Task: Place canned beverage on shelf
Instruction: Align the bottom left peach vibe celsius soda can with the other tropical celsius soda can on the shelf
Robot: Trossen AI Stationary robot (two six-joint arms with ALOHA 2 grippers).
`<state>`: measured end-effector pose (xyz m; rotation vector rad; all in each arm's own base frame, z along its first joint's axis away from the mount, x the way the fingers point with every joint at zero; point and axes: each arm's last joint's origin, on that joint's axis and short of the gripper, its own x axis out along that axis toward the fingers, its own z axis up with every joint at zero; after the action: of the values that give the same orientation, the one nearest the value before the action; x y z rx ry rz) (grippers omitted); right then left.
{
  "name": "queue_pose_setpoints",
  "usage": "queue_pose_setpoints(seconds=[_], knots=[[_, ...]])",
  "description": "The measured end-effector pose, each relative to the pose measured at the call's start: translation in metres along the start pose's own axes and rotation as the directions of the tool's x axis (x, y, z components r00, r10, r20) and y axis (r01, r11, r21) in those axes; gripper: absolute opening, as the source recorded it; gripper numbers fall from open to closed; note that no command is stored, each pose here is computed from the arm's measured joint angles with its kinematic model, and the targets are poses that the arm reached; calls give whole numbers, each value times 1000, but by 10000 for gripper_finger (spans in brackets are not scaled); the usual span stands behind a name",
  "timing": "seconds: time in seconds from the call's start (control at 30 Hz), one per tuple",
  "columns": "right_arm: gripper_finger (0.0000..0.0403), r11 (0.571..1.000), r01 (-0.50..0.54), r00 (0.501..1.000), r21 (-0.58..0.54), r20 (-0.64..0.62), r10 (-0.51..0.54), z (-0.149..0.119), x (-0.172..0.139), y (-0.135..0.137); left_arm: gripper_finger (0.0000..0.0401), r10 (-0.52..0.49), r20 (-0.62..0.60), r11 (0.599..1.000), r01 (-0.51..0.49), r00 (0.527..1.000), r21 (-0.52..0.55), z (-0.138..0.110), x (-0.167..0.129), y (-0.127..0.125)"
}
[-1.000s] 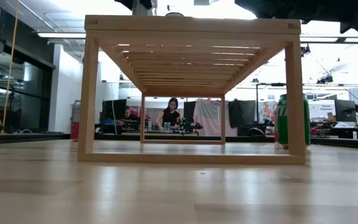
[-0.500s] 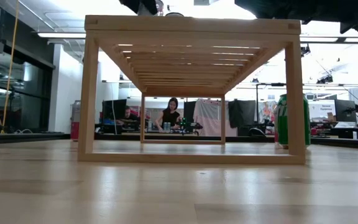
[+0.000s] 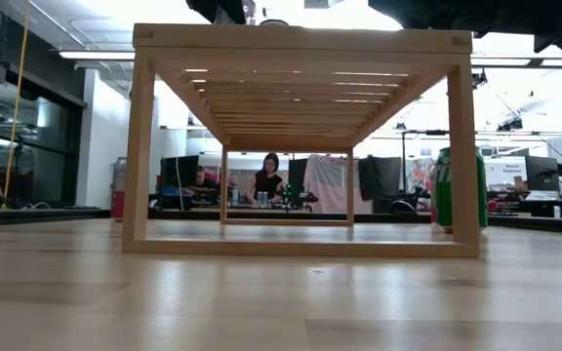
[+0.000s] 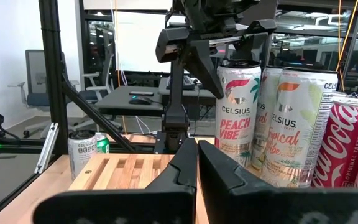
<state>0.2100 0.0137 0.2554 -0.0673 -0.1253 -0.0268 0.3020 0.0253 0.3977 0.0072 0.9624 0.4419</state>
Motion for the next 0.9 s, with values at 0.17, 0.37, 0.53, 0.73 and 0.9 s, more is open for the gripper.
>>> queue_pose_setpoints(seconds=[0.17,0.37,0.53,0.73,0.9], knots=[[0,1000,0,1000,0,0,0,0,0,0,289,0,4,1000,0,1000,-25,0,-1,0],[0,1000,0,1000,0,0,0,0,0,0,290,-5,33,999,6,999,-41,-2,-11,4],[0,1000,0,1000,0,0,0,0,0,0,290,-2,54,997,7,999,-80,-2,-16,6],[0,1000,0,1000,0,-2,0,0,0,0,290,0,106,995,11,994,-101,3,-17,6],[0,1000,0,1000,0,-4,0,0,0,0,290,1,104,996,8,995,-88,3,-17,6]])
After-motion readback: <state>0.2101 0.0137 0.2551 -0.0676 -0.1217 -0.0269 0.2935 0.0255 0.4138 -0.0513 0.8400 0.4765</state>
